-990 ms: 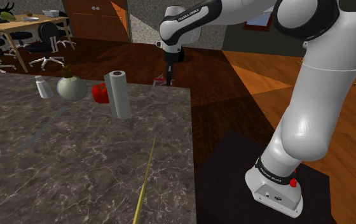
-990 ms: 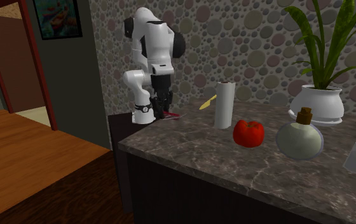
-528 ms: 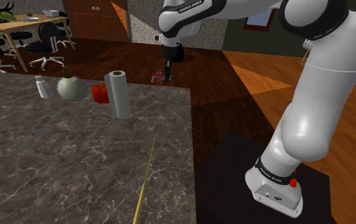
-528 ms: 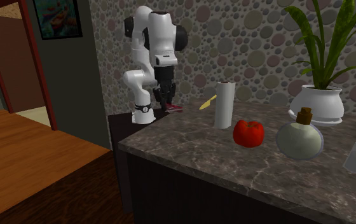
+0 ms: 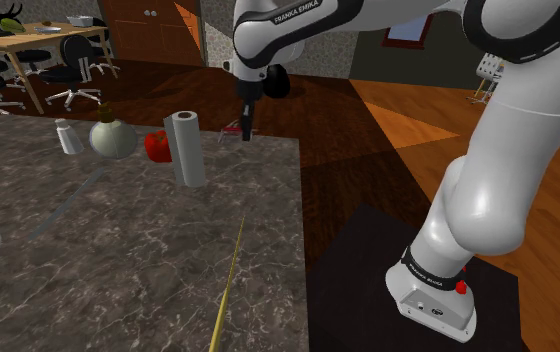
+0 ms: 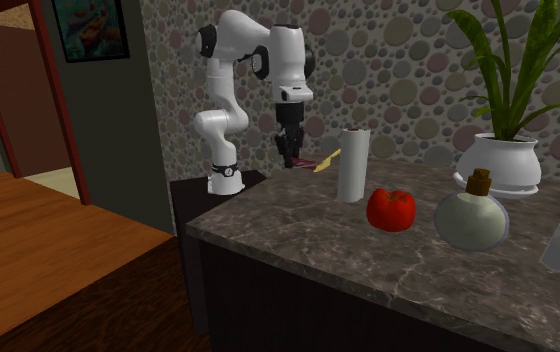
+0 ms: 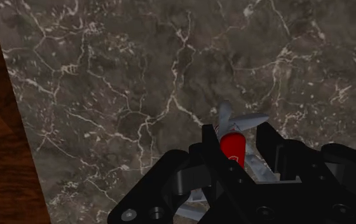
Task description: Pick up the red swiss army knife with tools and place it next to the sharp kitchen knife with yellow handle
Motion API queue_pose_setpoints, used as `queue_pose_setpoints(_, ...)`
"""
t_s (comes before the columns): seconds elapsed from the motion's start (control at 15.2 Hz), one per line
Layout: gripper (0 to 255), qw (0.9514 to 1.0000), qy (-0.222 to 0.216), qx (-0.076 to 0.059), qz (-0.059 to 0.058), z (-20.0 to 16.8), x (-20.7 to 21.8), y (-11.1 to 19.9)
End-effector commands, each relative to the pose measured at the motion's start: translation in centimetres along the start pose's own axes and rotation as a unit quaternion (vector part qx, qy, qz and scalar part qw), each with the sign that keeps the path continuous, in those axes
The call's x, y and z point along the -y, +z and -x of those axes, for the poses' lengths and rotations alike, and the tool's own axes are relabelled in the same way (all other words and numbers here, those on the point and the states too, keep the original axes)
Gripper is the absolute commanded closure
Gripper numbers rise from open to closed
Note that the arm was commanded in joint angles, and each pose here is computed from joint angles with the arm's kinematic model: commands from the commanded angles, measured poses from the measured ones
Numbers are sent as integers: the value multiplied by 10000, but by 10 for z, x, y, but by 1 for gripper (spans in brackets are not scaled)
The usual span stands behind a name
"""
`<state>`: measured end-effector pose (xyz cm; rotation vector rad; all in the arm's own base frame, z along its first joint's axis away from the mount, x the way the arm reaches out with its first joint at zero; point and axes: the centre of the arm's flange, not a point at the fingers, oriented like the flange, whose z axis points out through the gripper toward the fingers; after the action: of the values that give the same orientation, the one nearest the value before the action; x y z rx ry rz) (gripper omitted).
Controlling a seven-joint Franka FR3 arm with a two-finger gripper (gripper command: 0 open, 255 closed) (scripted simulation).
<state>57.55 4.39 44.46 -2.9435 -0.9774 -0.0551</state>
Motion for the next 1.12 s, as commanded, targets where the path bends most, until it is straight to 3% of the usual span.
queue_pose_setpoints(0.0, 255, 10000, 5, -1, 1, -13, 27, 2)
queue_pose_setpoints(1.06, 255, 10000, 5, -1, 1, -105, 217, 11)
